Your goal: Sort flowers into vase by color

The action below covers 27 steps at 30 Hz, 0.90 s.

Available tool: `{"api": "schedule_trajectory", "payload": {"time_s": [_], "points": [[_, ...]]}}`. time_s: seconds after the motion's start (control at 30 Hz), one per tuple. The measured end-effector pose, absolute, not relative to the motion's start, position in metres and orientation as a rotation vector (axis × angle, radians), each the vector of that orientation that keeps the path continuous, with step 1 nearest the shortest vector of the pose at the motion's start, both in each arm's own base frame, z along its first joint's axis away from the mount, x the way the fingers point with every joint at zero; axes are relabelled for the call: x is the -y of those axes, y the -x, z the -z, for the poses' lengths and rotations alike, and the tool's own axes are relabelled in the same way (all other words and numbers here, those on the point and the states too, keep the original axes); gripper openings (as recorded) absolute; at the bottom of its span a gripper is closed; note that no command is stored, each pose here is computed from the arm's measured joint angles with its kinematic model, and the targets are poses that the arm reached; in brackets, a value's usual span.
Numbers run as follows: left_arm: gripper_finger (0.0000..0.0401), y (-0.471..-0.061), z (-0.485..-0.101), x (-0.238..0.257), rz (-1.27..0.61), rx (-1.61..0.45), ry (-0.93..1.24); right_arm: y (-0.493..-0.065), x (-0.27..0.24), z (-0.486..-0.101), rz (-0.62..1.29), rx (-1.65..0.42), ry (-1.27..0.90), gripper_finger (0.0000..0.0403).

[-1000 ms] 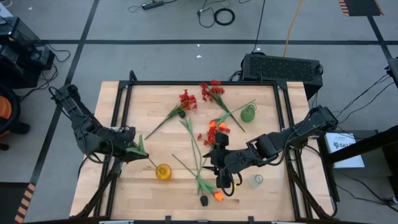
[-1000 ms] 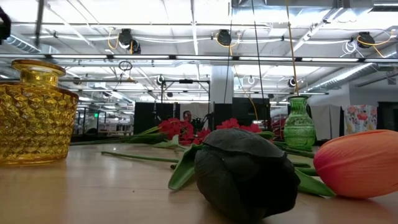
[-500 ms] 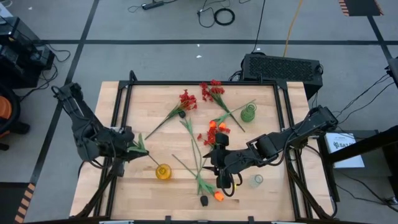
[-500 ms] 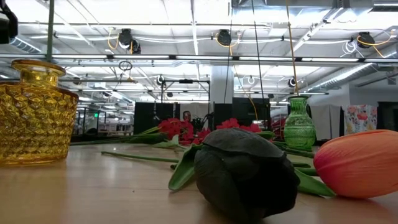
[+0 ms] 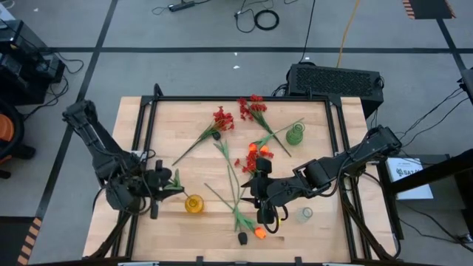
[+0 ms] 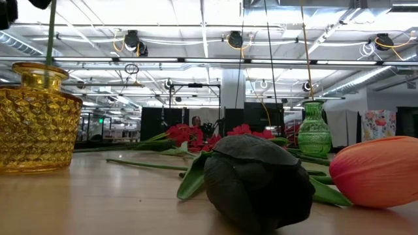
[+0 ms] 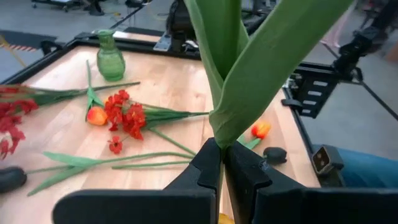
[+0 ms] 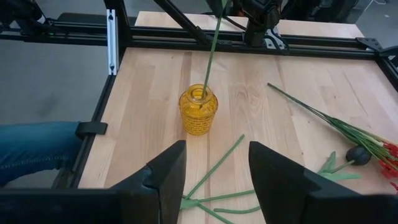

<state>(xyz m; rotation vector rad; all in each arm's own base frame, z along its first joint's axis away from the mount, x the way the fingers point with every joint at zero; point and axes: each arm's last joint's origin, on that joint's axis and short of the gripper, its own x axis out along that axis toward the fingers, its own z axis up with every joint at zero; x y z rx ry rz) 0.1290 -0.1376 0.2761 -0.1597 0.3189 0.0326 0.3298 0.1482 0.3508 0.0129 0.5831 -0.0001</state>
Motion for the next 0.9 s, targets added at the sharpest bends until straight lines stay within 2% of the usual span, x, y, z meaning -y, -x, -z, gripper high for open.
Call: {"api": "schedule_trajectory", "payload": {"time_s": [0.53, 0.9], "points": [[0.0018, -0.142, -0.252, 0.154, -0.170, -0.338, 0.211, -0.330, -0.148, -0.351, 0.000, -0.584, -0.013, 0.0166], [0.0018, -0.123, -0.246, 0.162, -0.219, -0.281, 0.194, -0.330, -0.148, -0.351, 0.000, -0.584, -0.013, 0.0166]]}}
